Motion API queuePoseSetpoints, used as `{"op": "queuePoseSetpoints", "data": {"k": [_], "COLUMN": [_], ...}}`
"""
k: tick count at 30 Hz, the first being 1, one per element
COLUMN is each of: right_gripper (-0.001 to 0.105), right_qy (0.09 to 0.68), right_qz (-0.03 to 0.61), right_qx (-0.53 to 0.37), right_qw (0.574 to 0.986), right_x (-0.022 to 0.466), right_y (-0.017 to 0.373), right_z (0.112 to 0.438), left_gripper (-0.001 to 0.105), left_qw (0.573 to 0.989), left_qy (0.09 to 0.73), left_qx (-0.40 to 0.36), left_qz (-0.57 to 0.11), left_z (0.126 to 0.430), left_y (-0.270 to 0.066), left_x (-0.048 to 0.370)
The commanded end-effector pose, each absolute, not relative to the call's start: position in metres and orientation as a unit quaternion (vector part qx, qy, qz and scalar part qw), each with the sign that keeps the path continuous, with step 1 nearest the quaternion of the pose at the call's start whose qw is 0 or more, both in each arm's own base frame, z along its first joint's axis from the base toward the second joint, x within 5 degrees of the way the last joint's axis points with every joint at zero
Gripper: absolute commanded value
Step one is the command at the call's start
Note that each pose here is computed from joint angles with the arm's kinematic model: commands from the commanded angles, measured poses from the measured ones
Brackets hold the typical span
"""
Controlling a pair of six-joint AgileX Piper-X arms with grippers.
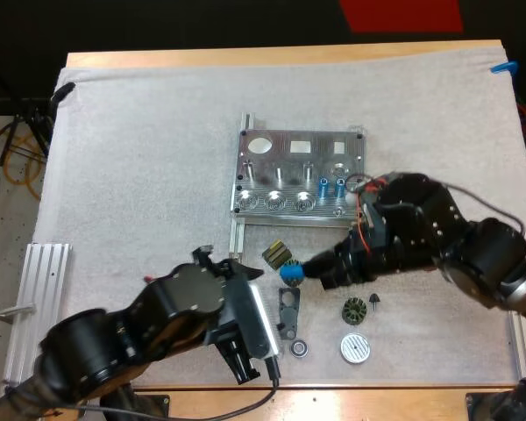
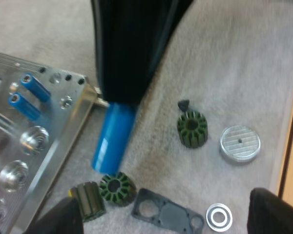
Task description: Load cells from left to right
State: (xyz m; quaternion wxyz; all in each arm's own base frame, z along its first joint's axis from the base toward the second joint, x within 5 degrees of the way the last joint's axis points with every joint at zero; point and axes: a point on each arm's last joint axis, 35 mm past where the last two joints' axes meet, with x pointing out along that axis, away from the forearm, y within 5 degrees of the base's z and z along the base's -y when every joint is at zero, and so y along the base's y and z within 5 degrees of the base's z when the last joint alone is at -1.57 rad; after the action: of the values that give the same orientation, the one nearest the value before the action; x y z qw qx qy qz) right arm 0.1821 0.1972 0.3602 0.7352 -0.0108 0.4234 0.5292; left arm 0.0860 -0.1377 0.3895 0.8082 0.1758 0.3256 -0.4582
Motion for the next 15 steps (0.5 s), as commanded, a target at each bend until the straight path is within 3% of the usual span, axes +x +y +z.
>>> {"op": "queuePoseSetpoints", "data": {"k": [1, 8, 15], "right_gripper": [0.000, 0.000, 0.000], "right_qy": [0.437, 0.494, 0.496], "right_qz": [0.505, 0.393, 0.303], "right_qx": [-0.020, -0.137, -0.248], "right_qw": [0.744, 0.763, 0.775], "right_x": [0.190, 0.227, 0.278], "right_y": [0.197, 0.196, 0.200], "right_z": [0.364, 0.354, 0.344], "left_gripper": [0.068, 0.068, 0.068], "left_qw": [0.830, 0.856, 0.867], "left_qy": [0.320, 0.303, 0.298], "left_qx": [0.149, 0.133, 0.137], "left_qz": [-0.432, -0.397, -0.374], "left_z": [0.397, 0.403, 0.403], "left_y": [-0.131, -0.119, -0.118], "left_x": [0.083, 0.079, 0.080]}}
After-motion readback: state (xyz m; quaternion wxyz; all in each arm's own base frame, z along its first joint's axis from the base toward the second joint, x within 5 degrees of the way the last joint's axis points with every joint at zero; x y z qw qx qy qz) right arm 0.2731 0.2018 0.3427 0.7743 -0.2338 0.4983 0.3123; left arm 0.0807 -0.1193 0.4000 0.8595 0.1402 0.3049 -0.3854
